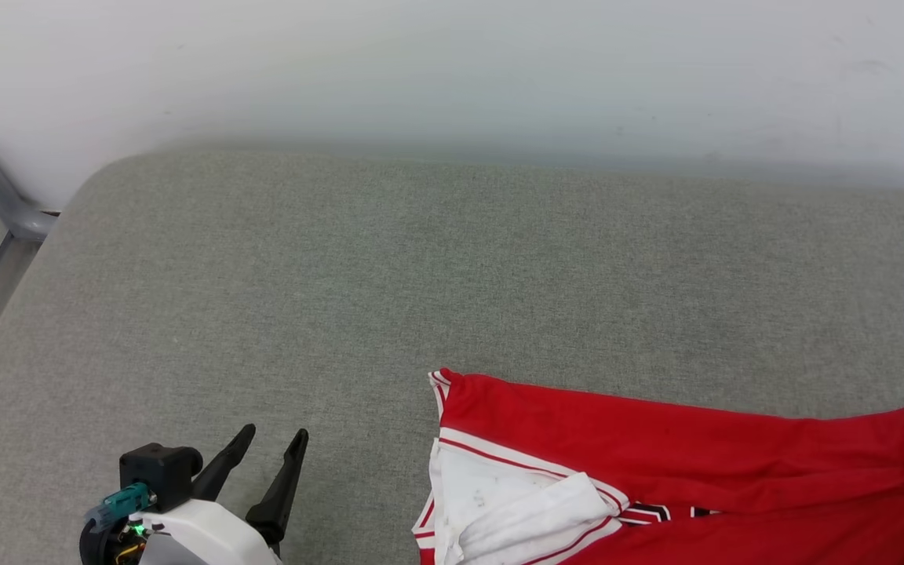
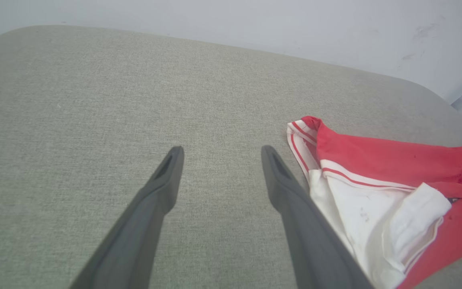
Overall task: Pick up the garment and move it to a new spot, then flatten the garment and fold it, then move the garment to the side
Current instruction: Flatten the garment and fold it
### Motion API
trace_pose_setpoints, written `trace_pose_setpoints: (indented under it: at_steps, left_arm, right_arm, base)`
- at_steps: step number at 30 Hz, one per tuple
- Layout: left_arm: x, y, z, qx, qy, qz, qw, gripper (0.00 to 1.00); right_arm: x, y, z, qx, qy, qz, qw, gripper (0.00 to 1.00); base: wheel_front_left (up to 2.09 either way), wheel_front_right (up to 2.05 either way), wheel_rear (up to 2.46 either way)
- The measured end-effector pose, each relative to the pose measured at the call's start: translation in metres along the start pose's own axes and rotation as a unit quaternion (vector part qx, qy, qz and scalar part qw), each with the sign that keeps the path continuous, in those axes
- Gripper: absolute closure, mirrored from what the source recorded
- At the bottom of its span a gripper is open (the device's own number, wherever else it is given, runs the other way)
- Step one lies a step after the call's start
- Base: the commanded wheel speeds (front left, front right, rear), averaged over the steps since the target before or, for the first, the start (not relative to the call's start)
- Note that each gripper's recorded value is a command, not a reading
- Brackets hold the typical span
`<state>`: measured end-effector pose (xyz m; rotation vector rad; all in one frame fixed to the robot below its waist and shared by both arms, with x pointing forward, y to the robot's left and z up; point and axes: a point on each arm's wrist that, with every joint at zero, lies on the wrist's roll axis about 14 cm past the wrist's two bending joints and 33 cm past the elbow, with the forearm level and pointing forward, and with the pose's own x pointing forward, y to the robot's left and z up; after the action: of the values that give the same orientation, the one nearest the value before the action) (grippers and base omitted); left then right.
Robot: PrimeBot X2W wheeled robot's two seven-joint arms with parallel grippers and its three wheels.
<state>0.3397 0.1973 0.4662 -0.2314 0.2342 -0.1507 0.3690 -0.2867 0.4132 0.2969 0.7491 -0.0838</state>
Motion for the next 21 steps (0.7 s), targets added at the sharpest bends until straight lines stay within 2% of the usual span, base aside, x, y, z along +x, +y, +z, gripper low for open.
trace_pose_setpoints:
  at_steps: [7, 21]
  left_arm:
    - [-0.002, -0.006, 0.0, -0.006, -0.007, -0.003, 1.0, 0.0]
    - [-0.011, -0.009, 0.001, -0.024, -0.026, 0.003, 0.999, 0.0]
  right_arm:
    - [-0.018, 0.016, 0.003, -0.006, -0.01, 0.029, 1.0, 1.0]
    - [-0.044, 0.113, -0.005, -0.026, -0.001, 0.162, 0.986, 1.0]
  base:
    - [0.0, 0.0, 0.0]
    - [0.0, 0.0, 0.0]
